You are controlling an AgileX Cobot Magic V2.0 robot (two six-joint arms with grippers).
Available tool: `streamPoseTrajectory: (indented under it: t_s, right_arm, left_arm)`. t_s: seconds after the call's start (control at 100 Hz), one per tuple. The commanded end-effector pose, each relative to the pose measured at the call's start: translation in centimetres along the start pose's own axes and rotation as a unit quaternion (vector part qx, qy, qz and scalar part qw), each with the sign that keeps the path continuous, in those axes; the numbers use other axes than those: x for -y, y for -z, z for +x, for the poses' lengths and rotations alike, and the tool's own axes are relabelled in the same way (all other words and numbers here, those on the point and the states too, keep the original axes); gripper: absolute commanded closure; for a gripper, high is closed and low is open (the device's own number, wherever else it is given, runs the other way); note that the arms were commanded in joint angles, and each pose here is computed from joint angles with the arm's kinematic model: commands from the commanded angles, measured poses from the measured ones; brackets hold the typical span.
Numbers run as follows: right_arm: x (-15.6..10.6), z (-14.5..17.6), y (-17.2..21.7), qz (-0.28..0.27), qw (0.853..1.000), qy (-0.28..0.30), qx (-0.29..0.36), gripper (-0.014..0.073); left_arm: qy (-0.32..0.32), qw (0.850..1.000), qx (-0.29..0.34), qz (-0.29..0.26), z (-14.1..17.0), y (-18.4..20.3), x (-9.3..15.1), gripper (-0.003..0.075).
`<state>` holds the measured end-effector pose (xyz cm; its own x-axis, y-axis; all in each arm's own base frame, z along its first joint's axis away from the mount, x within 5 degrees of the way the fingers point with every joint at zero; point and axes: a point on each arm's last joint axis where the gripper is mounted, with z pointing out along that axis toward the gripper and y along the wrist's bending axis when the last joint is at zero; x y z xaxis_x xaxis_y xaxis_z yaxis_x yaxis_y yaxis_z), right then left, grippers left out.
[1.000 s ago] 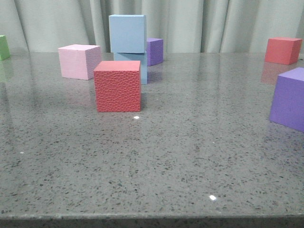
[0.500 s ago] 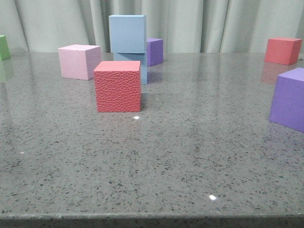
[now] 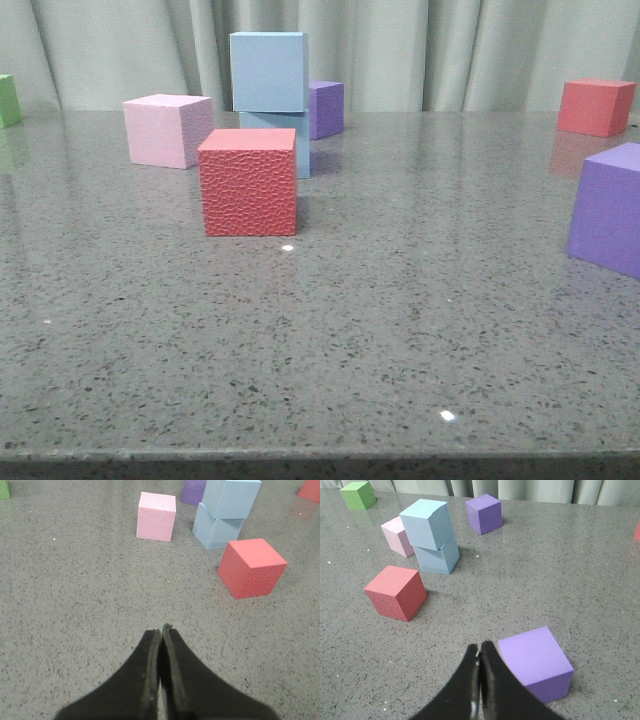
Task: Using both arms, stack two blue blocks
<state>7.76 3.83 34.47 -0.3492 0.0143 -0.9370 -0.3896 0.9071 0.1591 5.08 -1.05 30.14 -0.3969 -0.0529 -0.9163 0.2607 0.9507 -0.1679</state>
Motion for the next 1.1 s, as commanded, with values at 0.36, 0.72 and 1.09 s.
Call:
streamPoseTrajectory:
  t_s: [0.36, 0.72, 1.09]
  right_arm:
    - [0.5, 1.7, 1.8, -0.009, 0.995, 0.024, 0.094, 0.0707]
    - [0.5, 1.9, 1.7, -0.007, 0.996, 0.023, 0.087, 0.0707]
    - [0.5, 1.9, 1.7, -0.007, 0.996, 0.023, 0.087, 0.0707]
  left_arm:
    - [0.013, 0.994, 0.105, 0.039, 1.3, 2.4, -0.6, 0.0738]
    - [0.013, 0.994, 0.105, 0.039, 1.3, 2.4, -0.6, 0.0738]
    - [0.013, 0.994, 0.105, 0.039, 1.3, 2.4, -0.6, 0.0738]
